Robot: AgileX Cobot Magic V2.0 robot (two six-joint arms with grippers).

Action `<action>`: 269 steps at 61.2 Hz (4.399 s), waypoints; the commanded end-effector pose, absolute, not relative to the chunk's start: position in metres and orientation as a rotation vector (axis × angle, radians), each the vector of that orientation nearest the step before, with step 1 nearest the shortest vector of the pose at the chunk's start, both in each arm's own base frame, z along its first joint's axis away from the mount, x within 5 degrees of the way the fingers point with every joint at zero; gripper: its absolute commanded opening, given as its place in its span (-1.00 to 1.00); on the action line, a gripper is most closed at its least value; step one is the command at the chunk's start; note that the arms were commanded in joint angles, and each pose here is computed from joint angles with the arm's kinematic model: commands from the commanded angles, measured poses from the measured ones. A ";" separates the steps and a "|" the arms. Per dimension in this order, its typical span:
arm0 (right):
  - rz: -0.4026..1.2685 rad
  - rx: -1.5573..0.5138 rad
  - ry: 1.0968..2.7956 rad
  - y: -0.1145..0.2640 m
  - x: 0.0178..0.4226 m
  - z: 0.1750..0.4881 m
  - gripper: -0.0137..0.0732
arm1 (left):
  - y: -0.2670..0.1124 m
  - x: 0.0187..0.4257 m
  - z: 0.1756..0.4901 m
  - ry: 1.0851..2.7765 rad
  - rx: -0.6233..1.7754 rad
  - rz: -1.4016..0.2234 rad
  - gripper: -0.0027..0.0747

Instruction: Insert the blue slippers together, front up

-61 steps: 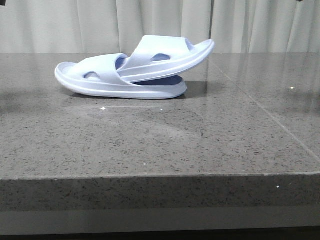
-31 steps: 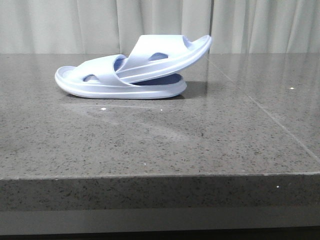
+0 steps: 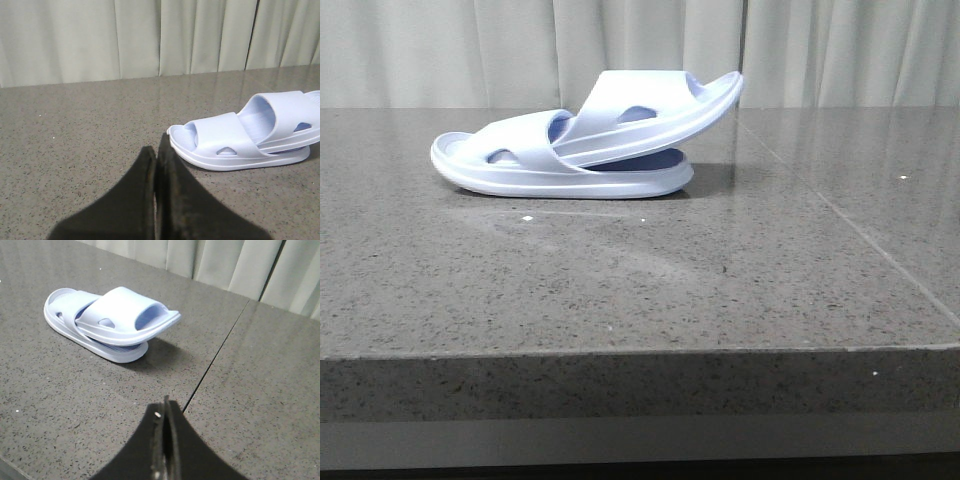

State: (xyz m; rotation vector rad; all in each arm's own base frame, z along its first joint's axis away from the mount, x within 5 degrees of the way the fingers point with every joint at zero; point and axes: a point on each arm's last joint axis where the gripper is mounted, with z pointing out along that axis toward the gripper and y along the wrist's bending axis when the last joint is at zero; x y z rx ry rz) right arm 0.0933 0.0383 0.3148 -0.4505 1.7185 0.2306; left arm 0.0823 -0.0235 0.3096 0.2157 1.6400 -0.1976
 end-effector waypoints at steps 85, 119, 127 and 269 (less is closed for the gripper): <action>0.195 -0.378 1.558 0.030 0.073 0.322 -0.93 | -0.022 0.070 0.315 1.536 0.155 -0.234 -0.98; 0.196 -0.380 1.560 0.030 0.073 0.321 -0.93 | -0.009 0.053 0.300 1.504 0.120 -0.140 -0.98; 0.196 -0.380 1.560 0.030 0.073 0.321 -0.93 | -0.011 0.055 0.288 1.457 0.148 -0.151 -0.98; 0.225 -0.154 1.587 0.020 0.079 0.285 -0.93 | 0.003 0.055 0.208 1.504 -0.086 -0.008 -0.98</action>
